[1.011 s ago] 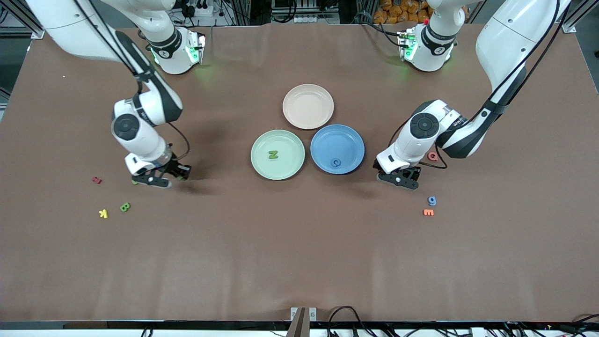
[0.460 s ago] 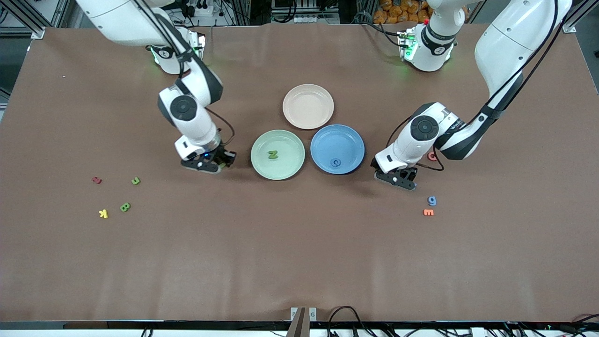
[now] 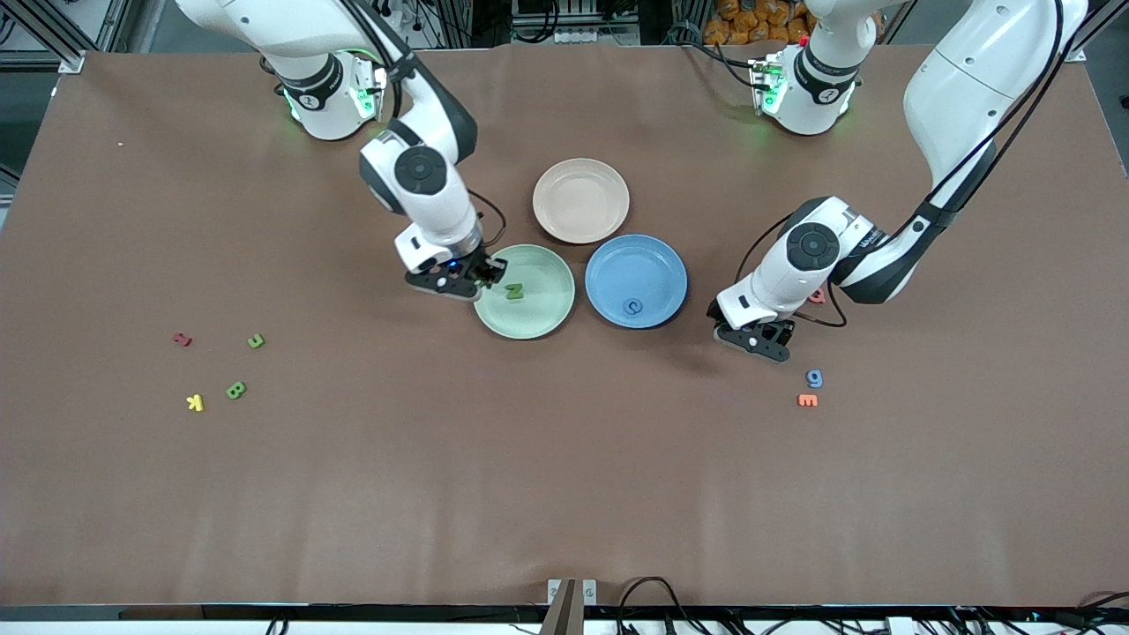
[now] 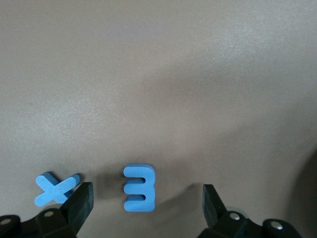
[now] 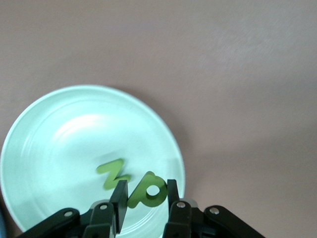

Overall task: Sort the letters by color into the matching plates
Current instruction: 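Place the green P on the green plate with the right gripper, then grasp the blue 3 with the left gripper and carry it to the blue plate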

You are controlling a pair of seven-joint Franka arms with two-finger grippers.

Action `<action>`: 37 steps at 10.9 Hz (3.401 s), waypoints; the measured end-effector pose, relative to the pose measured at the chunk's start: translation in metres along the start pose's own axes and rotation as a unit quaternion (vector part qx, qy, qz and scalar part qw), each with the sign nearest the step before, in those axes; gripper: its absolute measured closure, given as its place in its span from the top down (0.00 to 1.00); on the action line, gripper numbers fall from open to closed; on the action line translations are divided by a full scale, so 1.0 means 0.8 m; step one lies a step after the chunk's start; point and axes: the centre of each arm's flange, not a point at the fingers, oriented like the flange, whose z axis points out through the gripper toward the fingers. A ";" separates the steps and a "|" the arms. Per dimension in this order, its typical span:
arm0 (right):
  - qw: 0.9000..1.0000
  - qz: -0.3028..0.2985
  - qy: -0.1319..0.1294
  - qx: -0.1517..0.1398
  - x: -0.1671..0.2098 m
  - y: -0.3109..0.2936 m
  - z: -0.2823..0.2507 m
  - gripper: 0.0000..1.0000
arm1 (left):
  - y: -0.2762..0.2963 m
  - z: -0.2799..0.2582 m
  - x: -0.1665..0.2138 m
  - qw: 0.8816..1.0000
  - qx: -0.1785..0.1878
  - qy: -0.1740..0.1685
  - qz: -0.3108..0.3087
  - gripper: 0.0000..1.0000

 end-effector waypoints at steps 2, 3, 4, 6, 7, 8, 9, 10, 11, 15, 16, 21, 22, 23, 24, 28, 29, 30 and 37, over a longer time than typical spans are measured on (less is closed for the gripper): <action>1.000 0.011 -0.005 0.002 -0.026 -0.030 0.008 0.37 | 0.001 0.002 0.000 1.000 -0.001 -0.001 0.001 0.97; 1.000 0.017 -0.007 0.005 -0.032 -0.045 0.014 0.37 | 0.001 0.003 -0.001 1.000 -0.002 -0.002 0.002 0.94; 1.000 0.021 -0.008 0.006 -0.032 -0.055 0.020 0.37 | 0.002 0.005 -0.001 1.000 -0.004 -0.003 0.003 0.94; 1.000 0.027 -0.010 0.004 -0.025 -0.060 0.032 0.41 | 0.003 0.006 0.000 1.000 -0.006 -0.002 0.004 0.91; 1.000 0.030 -0.010 0.003 -0.020 -0.058 0.034 0.45 | 0.003 0.006 0.001 1.000 -0.006 -0.001 0.004 0.90; 0.999 0.032 -0.008 0.002 -0.016 -0.057 0.034 0.58 | 0.003 0.004 0.003 1.000 -0.006 0.001 0.004 0.81; 0.999 0.035 -0.006 0.002 -0.011 -0.054 0.034 0.71 | 0.003 0.003 0.006 1.000 -0.005 0.003 0.004 0.78; 0.999 0.037 -0.006 -0.002 -0.005 -0.050 0.034 0.84 | 0.004 0.002 0.007 1.000 -0.005 0.004 0.004 0.73; 0.999 0.034 -0.007 -0.008 0.005 -0.042 0.035 0.96 | 0.004 0.001 0.008 1.000 -0.005 0.005 0.004 0.59; 0.999 0.038 0.000 -0.015 0.105 0.041 0.034 1.00 | 0.000 -0.003 0.012 1.000 -0.003 0.010 0.002 0.27; 0.999 0.040 0.002 -0.018 0.133 0.070 0.034 1.00 | 0.000 -0.003 0.012 1.000 -0.003 0.010 0.002 0.28; 0.998 0.049 0.012 -0.035 0.242 0.225 0.028 1.00 | -0.001 -0.003 0.012 1.000 -0.003 0.010 0.001 0.28; 0.998 0.051 0.012 -0.037 0.257 0.254 0.027 1.00 | -0.001 -0.004 0.013 1.000 -0.003 0.010 -0.003 0.28; 0.998 0.057 0.011 -0.040 0.270 0.286 0.026 1.00 | -0.001 -0.004 0.013 1.000 -0.002 0.008 -0.009 0.28; 0.997 0.060 0.010 -0.043 0.282 0.319 0.026 1.00 | 0.003 -0.007 0.015 1.000 -0.001 0.006 -0.016 0.28; 0.997 0.058 0.005 -0.046 0.312 0.435 0.022 1.00 | 0.035 -0.028 0.026 0.999 0.002 0.001 -0.049 0.28; 0.997 0.056 0.004 -0.047 0.316 0.458 0.022 1.00 | 0.042 -0.035 0.030 0.998 0.005 -0.002 -0.056 0.28; 0.997 0.054 0.002 -0.047 0.318 0.479 0.022 1.00 | 0.051 -0.042 0.034 0.998 0.009 -0.006 -0.067 0.28; 0.998 0.042 -0.009 -0.041 0.289 0.503 0.052 1.00 | 0.158 -0.076 0.047 0.992 0.036 -0.020 -0.121 0.28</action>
